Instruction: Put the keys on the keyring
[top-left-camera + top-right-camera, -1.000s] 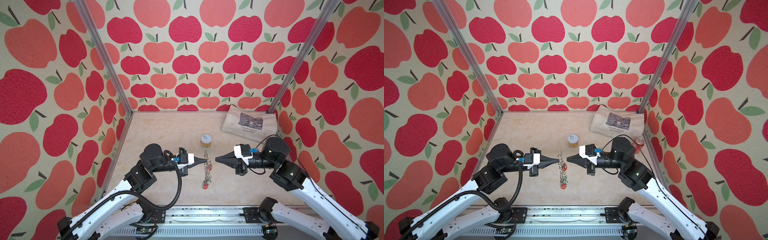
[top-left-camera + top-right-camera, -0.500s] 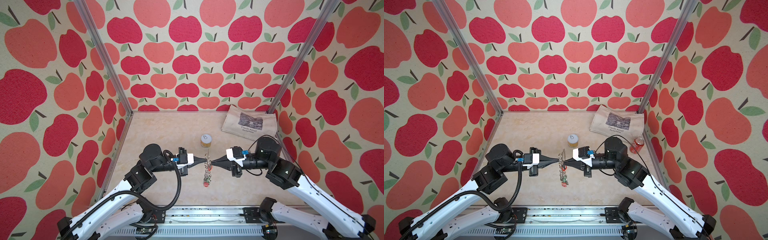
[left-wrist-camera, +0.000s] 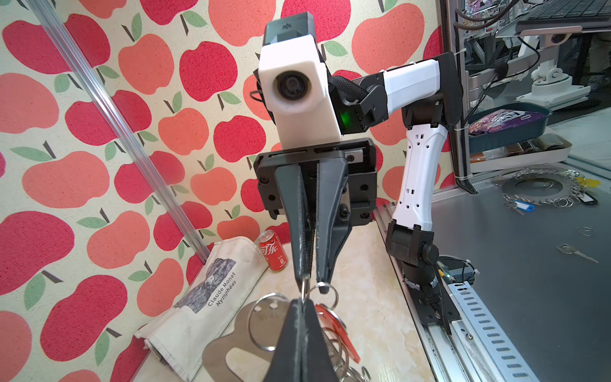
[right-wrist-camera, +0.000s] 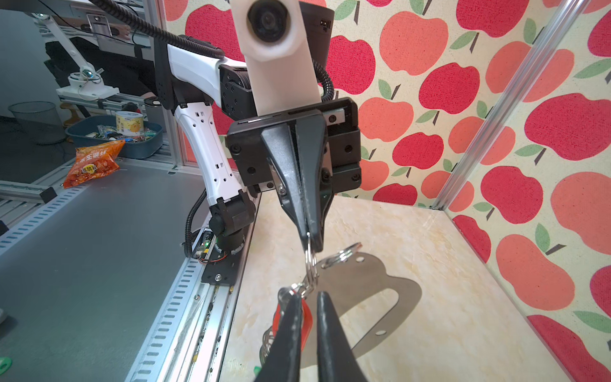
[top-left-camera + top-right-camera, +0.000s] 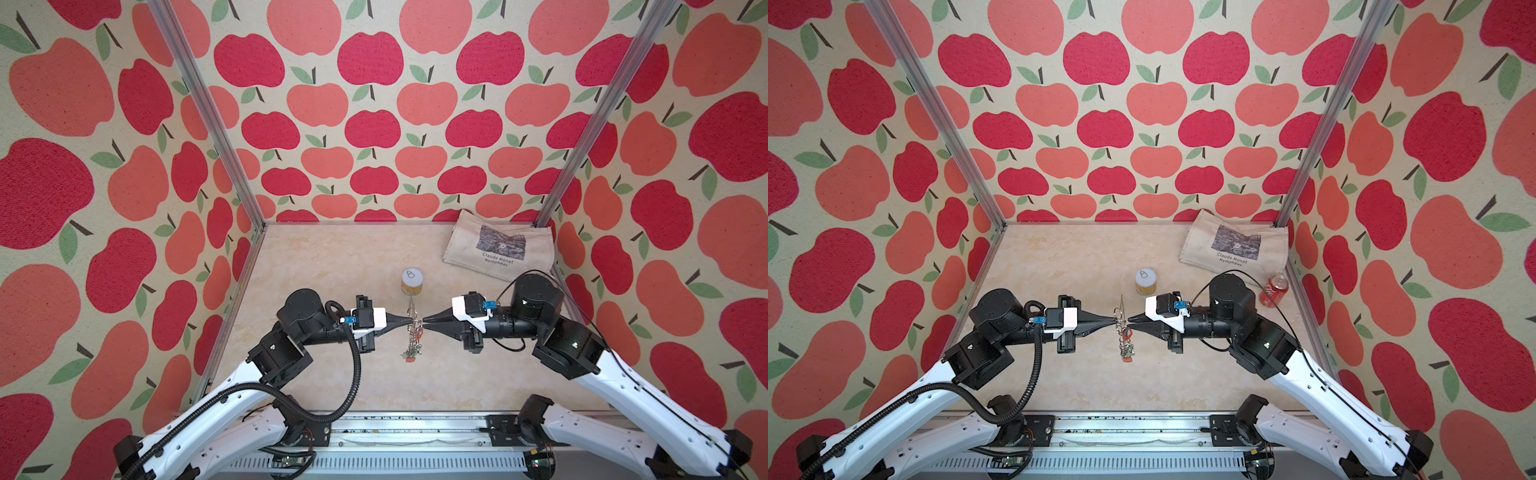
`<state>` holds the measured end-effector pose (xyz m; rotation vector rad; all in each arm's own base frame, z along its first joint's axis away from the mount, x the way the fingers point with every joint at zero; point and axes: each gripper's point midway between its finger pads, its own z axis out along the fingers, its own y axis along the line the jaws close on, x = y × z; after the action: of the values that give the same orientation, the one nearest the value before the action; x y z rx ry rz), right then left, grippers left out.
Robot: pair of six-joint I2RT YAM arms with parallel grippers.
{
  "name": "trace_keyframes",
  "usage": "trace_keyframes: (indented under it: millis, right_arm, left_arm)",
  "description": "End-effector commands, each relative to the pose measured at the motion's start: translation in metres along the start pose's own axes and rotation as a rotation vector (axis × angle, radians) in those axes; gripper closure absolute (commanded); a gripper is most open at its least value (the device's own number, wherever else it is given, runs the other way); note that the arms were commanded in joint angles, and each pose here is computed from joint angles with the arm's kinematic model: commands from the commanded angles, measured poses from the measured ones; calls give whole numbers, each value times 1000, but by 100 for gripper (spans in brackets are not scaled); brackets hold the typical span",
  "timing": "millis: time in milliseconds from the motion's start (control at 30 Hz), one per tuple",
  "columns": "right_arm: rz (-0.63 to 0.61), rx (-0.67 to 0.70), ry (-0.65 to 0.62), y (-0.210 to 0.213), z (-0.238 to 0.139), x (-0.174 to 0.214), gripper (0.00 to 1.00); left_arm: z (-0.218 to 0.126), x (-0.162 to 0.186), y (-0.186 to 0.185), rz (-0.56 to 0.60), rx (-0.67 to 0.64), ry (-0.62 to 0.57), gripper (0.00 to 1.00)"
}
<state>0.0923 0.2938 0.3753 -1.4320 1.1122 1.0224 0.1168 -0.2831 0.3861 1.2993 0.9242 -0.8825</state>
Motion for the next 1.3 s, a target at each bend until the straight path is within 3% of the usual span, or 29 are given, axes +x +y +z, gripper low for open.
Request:
trace_keyframes:
  millis: [0, 1267]
  right_arm:
    - [-32, 27, -14, -2, -6, -11, 87]
    - [-23, -47, -47, 6, -1, -20, 87]
  left_arm:
    - [-2, -11, -1, 46, 0, -39, 100]
    - [0, -4, -2, 43, -1, -17, 100]
